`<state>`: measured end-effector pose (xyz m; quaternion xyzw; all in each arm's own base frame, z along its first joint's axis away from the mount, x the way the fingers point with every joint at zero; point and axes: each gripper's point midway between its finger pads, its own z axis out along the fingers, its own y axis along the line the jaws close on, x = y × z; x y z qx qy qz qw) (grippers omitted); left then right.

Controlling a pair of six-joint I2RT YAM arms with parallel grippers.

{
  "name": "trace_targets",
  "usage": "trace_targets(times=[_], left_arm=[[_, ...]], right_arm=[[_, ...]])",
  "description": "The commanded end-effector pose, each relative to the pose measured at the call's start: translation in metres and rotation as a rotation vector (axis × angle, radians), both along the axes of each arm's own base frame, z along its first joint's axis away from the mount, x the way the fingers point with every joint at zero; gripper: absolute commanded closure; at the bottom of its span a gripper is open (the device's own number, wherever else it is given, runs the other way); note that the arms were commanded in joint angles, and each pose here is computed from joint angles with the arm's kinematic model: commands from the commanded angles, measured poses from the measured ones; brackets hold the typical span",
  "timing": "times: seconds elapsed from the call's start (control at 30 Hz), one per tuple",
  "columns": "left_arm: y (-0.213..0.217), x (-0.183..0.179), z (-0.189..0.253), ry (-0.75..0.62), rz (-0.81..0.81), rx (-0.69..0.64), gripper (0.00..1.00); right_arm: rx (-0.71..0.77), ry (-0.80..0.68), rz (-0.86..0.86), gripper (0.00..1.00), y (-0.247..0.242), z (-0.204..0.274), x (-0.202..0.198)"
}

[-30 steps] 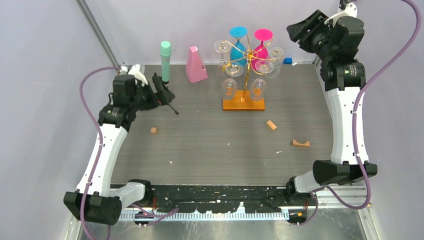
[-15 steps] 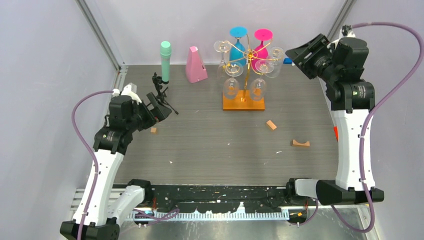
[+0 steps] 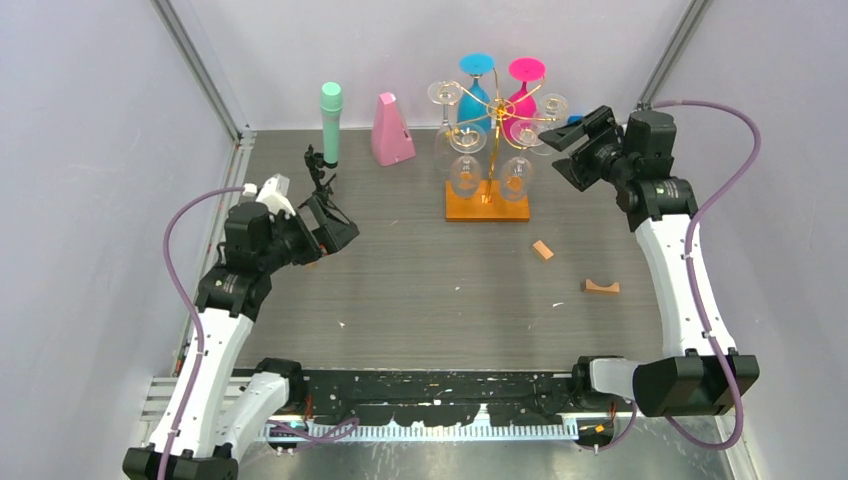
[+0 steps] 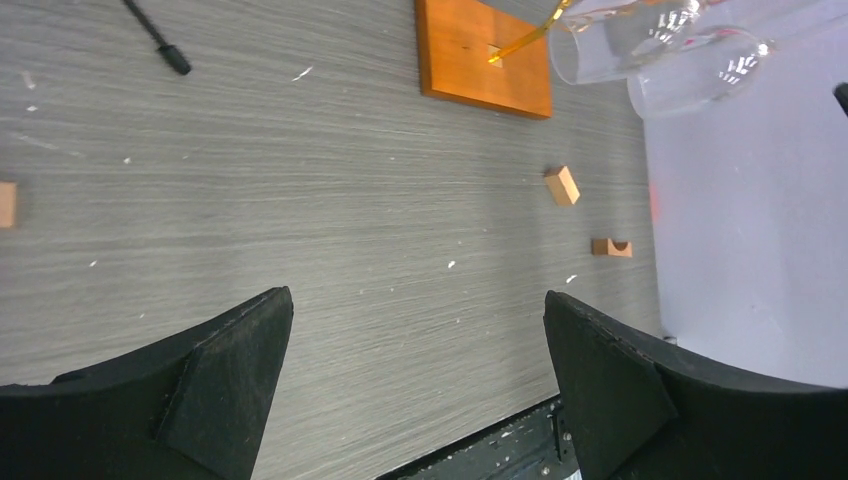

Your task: Take the wine glass off the wine glass rack

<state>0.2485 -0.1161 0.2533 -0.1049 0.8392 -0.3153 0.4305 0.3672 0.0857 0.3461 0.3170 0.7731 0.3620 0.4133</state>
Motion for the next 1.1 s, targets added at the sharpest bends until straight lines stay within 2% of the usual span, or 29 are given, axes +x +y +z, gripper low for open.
trace_targets(times=[0.0,0.1,0.33,0.63,0.87,1.07], left_arm=[[-0.02,0.008,0.017,-0.069,-0.116,-0.046,0.0],[-0.018,0.014,0.011,-0.055,-0.108,-0.024,0.0],[-0.015,0.029,0.009,-0.03,-0.065,-0.03,0.0],[-0.01,0.028,0.008,-0.014,-0.028,-0.016,0.0],[-0.007,0.033,0.003,-0.002,-0.027,0.014,0.0],[-0.008,0.039,-0.001,0.004,-0.033,0.023,0.0]], right_arm=[[0.153,-0.186,-0.011,0.28,0.008,0.043,0.021],[0.233,-0.213,-0.054,0.29,0.006,0.045,0.023],[0.268,-0.214,-0.069,0.32,0.006,0.044,0.026],[0.269,-0.188,-0.02,0.56,0.013,0.035,0.036],[0.256,-0.184,-0.031,0.64,0.011,0.032,0.037],[0.265,-0.154,0.019,0.67,0.029,0.023,0.042]])
